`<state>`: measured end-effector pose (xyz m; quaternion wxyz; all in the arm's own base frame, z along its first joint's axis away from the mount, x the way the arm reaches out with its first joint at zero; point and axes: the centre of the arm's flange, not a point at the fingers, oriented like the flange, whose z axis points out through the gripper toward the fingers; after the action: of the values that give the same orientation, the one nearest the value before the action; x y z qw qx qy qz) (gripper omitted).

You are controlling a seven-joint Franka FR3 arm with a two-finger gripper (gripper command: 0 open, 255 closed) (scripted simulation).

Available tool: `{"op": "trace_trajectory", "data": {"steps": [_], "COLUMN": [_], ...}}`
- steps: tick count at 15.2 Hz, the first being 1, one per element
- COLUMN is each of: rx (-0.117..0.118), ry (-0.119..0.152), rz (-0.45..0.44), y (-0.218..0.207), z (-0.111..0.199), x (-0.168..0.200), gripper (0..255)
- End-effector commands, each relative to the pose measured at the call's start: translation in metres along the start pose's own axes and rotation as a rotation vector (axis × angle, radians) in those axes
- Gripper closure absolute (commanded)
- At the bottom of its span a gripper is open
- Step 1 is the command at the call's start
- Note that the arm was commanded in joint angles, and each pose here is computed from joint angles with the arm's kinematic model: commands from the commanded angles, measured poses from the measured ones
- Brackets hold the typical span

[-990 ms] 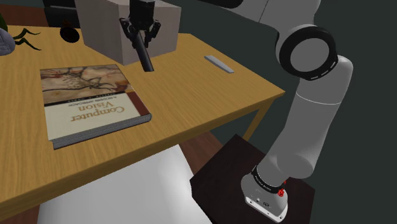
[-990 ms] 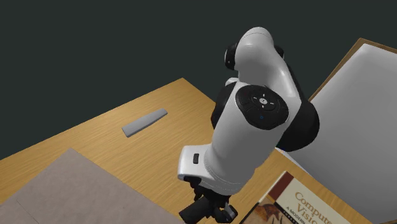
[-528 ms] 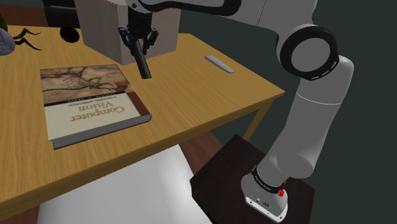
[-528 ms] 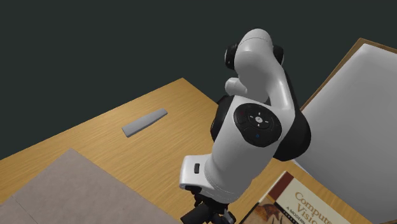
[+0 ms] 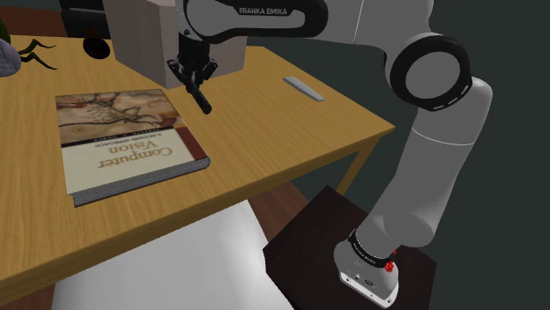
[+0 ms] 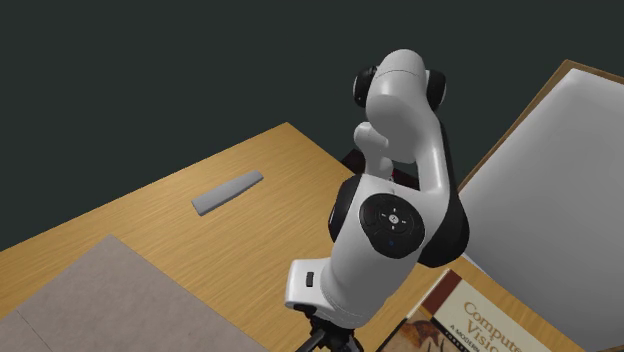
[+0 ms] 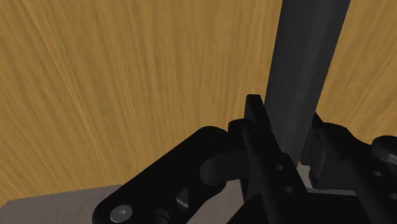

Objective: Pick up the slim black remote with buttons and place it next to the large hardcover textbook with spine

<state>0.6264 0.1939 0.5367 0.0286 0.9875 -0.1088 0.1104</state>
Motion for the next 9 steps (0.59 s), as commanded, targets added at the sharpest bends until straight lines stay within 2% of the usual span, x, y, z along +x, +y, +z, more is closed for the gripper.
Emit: {"op": "trace_trajectory", "data": {"steps": [1,8,9], "rx": [0.000,0.000,0.000], "ry": [-0.001,-0.001,-0.001], "rz": [0.000,0.000,0.000], "y": [-0.0007,-0.0007,-0.0005], "z": [0.0103,0.0103,0.0102], "x": [-0.0018,-0.0018,-0.0020], "gripper": [255,255,0]}}
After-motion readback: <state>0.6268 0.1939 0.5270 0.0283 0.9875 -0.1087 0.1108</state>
